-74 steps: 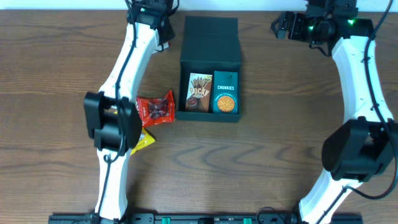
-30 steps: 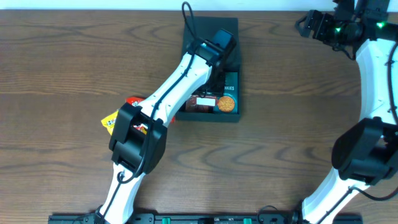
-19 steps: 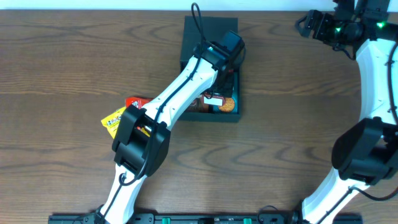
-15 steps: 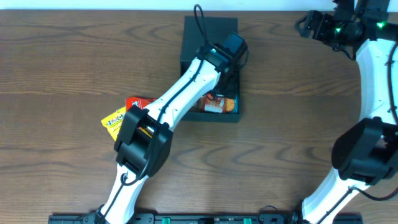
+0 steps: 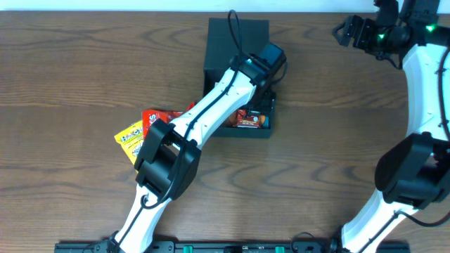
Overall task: Pack container
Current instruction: 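Lower the Hello Panda box into the green box beside the Pocky box, then open the left gripper and withdraw it from the green box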
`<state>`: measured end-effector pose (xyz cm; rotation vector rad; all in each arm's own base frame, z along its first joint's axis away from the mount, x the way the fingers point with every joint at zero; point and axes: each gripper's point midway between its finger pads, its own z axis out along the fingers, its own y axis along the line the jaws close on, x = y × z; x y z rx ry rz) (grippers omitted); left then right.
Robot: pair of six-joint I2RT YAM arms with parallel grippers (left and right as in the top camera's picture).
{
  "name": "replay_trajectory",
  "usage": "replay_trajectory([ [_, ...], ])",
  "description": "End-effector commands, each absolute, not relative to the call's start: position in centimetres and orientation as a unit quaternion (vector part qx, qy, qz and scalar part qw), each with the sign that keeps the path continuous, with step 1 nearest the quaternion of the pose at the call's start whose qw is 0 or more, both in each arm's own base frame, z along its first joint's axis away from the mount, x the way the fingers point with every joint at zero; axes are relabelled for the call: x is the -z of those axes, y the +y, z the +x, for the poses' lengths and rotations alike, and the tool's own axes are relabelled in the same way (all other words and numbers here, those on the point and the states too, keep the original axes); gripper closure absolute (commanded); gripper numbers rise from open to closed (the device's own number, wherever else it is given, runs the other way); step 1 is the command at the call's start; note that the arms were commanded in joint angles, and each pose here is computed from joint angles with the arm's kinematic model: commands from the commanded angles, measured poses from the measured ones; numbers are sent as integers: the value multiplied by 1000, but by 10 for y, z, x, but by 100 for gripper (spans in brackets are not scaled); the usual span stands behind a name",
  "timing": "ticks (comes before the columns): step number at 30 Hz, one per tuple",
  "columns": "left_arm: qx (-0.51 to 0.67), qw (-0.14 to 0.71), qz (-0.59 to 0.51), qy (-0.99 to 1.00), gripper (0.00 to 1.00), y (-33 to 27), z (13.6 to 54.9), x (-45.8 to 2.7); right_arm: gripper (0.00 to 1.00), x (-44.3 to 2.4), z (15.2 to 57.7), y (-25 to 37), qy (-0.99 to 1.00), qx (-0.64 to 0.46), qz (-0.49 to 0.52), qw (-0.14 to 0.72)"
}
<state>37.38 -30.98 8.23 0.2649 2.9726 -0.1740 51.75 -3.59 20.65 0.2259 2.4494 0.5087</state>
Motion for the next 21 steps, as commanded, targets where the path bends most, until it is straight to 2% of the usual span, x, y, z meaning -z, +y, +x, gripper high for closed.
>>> replay_trajectory([
  [1,59,134,83,986,14,-309,394,-123,1,-221,518,-38,923,-191,73,326],
  [8,52,203,54,976,14,-285,414,-189,1,-221,518,-37,923,-192,73,326],
  [9,43,211,41,976,18,-276,417,-193,1,-221,518,-37,923,-192,73,325],
  [10,31,214,21,976,27,-266,419,-195,1,-221,517,-37,923,-192,73,324],
  [11,15,213,-8,977,43,-254,421,-193,1,-220,517,-37,924,-192,73,323],
  [13,-7,201,-38,979,83,-239,422,-183,1,-220,516,-37,924,-193,74,321],
  [14,-18,190,-47,980,94,-232,422,-175,1,-219,516,-37,925,-193,74,320],
  [21,-54,135,-50,988,94,-214,412,-114,1,-219,516,-37,925,-192,74,320],
])
